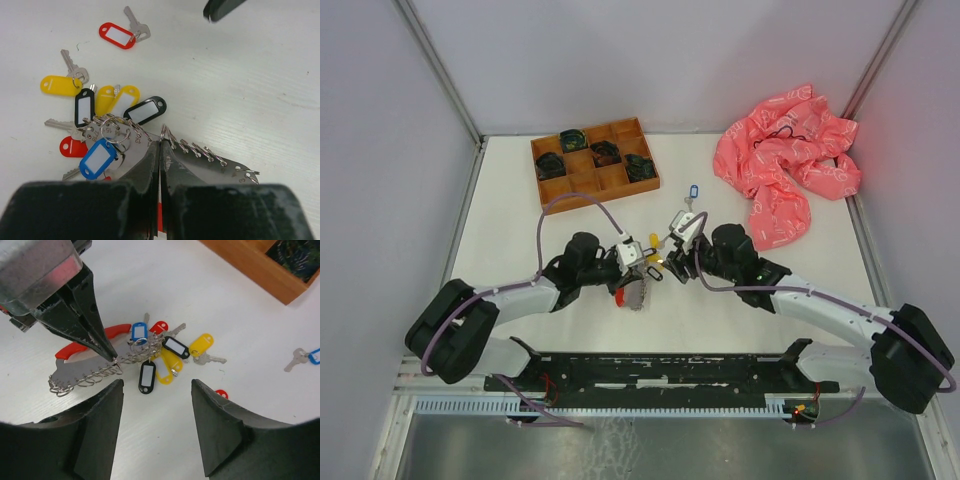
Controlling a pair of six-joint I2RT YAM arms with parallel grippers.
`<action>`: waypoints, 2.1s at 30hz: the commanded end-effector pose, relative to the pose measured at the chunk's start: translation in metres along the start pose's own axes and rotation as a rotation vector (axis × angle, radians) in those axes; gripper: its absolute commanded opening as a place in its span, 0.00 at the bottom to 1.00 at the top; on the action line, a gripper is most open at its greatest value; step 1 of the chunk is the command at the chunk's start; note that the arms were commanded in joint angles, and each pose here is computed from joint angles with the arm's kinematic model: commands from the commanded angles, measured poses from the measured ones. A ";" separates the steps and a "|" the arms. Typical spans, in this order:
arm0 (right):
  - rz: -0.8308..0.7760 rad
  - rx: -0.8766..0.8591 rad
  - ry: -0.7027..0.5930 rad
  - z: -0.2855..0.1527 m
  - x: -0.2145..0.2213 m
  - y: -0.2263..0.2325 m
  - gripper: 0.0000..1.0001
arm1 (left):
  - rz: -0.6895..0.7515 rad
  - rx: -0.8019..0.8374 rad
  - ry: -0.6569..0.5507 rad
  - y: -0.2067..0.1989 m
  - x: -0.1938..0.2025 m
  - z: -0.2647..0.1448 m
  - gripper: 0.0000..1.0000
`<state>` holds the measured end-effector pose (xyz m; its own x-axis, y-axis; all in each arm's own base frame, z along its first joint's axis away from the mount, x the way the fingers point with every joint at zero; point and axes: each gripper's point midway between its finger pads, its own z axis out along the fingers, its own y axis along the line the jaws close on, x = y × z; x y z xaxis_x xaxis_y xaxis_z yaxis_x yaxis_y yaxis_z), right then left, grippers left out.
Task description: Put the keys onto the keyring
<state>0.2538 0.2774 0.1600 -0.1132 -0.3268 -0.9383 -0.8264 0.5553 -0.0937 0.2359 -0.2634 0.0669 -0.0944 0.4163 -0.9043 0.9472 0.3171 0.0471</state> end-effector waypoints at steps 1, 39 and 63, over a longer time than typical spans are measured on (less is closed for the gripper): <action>-0.075 -0.098 0.047 0.006 -0.004 0.010 0.62 | 0.114 -0.009 -0.038 0.006 -0.027 0.000 0.03; -0.289 -0.364 -0.131 0.044 0.035 0.050 0.41 | 0.169 -0.014 -0.050 -0.010 -0.046 -0.008 0.03; -0.274 -0.416 -0.129 0.049 0.034 0.057 0.22 | 0.172 0.046 -0.047 -0.019 -0.042 -0.003 0.03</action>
<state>0.2241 0.3246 0.0897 0.1519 -0.3532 -0.9231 -0.9720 0.1162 -0.2044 0.2184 -0.2731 0.0868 -0.0072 0.4726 -0.8812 0.9603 0.2491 0.1257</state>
